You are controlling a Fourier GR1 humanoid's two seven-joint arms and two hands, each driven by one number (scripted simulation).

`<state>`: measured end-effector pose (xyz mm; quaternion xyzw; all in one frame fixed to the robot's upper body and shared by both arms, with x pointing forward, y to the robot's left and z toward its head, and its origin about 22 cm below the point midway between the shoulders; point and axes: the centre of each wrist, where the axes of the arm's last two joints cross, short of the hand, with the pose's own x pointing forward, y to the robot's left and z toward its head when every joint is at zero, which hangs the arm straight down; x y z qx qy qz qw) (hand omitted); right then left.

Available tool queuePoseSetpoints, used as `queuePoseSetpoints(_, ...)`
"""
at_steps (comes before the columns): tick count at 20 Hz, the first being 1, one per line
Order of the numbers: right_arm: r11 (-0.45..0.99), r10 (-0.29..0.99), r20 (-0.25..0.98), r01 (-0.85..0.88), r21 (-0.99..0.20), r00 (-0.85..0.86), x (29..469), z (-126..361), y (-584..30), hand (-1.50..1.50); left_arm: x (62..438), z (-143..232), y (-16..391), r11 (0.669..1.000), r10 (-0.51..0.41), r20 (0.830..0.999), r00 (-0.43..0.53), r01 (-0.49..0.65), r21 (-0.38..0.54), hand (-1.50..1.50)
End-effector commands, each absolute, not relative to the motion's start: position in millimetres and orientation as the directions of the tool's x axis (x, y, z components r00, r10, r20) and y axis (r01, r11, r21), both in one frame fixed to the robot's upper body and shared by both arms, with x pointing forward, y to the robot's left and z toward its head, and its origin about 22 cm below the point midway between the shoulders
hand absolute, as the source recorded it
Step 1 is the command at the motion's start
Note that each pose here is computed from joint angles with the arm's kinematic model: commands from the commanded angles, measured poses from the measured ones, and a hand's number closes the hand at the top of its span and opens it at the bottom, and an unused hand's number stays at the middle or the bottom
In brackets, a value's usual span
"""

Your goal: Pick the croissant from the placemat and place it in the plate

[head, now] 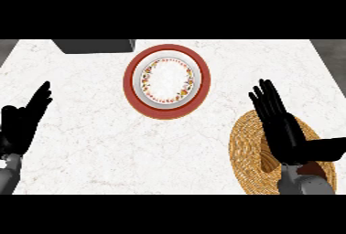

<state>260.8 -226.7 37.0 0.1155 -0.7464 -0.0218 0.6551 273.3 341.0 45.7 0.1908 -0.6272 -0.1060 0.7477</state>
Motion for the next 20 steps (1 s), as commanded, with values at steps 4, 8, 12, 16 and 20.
queuePoseSetpoints(4, 0.990, -0.129, 0.979, -0.082, 0.118, -0.156, 253, 76, -268, 1.50, 262, 19, 275, 0.946, -0.270, 0.939, 0.212, -0.122, 0.299, 0.00)
queuePoseSetpoints(8, 0.790, 0.611, 0.776, 0.054, -0.611, -0.158, 251, 119, -350, 1.50, 258, 9, 294, 0.955, -0.227, 0.936, 0.269, -0.128, 0.268, 0.00)
queuePoseSetpoints(12, 0.736, 0.660, 0.743, 0.290, -0.612, -0.106, 214, 60, -346, 1.50, 243, -9, 273, 0.971, -0.152, 0.943, 0.297, -0.135, 0.199, 0.00)
queuePoseSetpoints(16, 0.946, 0.143, 0.957, 0.319, -0.057, -0.251, 202, 17, -309, -1.50, 240, -15, 261, 0.973, -0.136, 0.946, 0.294, -0.139, 0.183, 0.00)
queuePoseSetpoints(20, 0.964, 0.267, 0.921, 0.079, -0.255, -0.283, 182, -15, -342, -1.50, 240, -17, 261, 0.973, -0.165, 0.940, 0.298, -0.110, 0.205, 0.00)
